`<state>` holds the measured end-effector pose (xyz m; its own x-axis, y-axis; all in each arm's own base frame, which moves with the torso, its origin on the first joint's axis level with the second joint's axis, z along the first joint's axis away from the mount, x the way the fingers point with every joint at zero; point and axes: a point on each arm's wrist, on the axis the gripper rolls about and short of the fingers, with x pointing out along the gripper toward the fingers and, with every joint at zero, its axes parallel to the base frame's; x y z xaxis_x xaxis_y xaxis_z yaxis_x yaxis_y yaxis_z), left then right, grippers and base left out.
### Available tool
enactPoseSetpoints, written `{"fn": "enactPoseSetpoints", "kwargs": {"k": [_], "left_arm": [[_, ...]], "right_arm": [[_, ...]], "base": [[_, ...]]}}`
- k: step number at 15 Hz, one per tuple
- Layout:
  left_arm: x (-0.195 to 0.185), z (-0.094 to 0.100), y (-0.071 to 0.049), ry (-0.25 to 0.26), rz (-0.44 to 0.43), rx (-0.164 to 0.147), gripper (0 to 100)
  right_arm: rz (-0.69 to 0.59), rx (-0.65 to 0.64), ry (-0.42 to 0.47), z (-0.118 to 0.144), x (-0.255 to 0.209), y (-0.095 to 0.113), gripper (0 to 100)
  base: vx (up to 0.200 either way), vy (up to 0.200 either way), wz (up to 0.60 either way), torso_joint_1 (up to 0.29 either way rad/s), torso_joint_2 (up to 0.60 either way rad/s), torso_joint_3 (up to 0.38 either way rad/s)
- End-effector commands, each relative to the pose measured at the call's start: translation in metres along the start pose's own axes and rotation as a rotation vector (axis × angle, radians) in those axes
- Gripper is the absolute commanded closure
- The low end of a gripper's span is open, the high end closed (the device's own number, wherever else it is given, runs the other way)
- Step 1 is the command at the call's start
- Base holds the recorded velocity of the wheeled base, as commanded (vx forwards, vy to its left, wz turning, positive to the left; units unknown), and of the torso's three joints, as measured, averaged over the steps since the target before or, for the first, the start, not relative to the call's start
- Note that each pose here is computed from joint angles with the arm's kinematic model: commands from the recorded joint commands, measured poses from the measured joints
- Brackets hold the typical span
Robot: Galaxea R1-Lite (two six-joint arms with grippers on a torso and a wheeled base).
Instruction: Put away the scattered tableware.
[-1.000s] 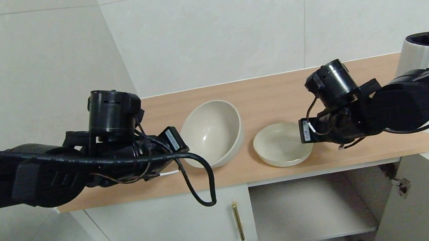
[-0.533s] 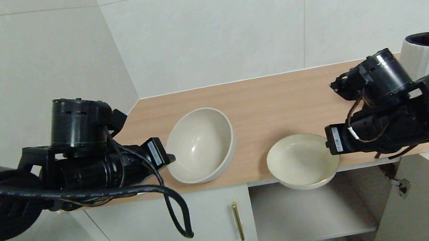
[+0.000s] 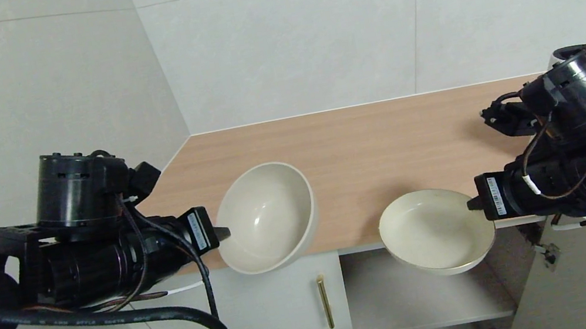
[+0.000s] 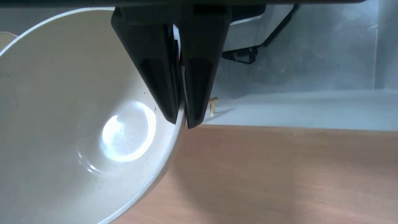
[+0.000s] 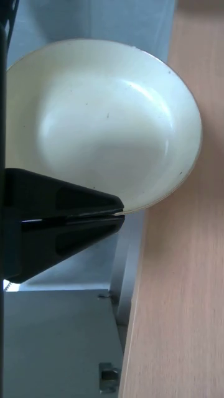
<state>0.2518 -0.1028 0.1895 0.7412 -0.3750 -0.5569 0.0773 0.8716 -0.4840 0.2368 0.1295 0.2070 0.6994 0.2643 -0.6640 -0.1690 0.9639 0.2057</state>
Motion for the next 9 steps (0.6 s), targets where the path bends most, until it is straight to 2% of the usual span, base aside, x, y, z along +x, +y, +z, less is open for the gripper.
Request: {"fn": "enactPoseSetpoints", "kwargs": {"k": [1,2,5,9], "left_arm": [[0.0009,-0.0010,0.0001,0.005,0.000,0.001,100],[0.0014,-0.0014,-0.0002,0.007,0.000,0.001,100],[0.0019,-0.0017,0.0000,0.011,0.000,0.001,100],[0.0036,-0.0043,-0.0021,0.022,-0.005,0.008,100]], "right_arm": [[0.001,0.000,-0.005,0.0004,-0.0018,-0.0007,100],[0.007,0.000,0.000,0.0000,-0.0012,-0.0005,100],[0.008,-0.003,0.010,-0.0013,0.0012,-0.0006,100],[0.002,-0.017,0.027,-0.0051,0.0063,-0.0016,100]], "base": [[0.000,0.000,0.00,0.000,0.00,0.000],[0.000,0.000,0.00,0.000,0.00,0.000],[-0.200,0.000,0.00,0.014,0.01,0.001],[0.000,0.000,0.00,0.000,0.00,0.000]]}}
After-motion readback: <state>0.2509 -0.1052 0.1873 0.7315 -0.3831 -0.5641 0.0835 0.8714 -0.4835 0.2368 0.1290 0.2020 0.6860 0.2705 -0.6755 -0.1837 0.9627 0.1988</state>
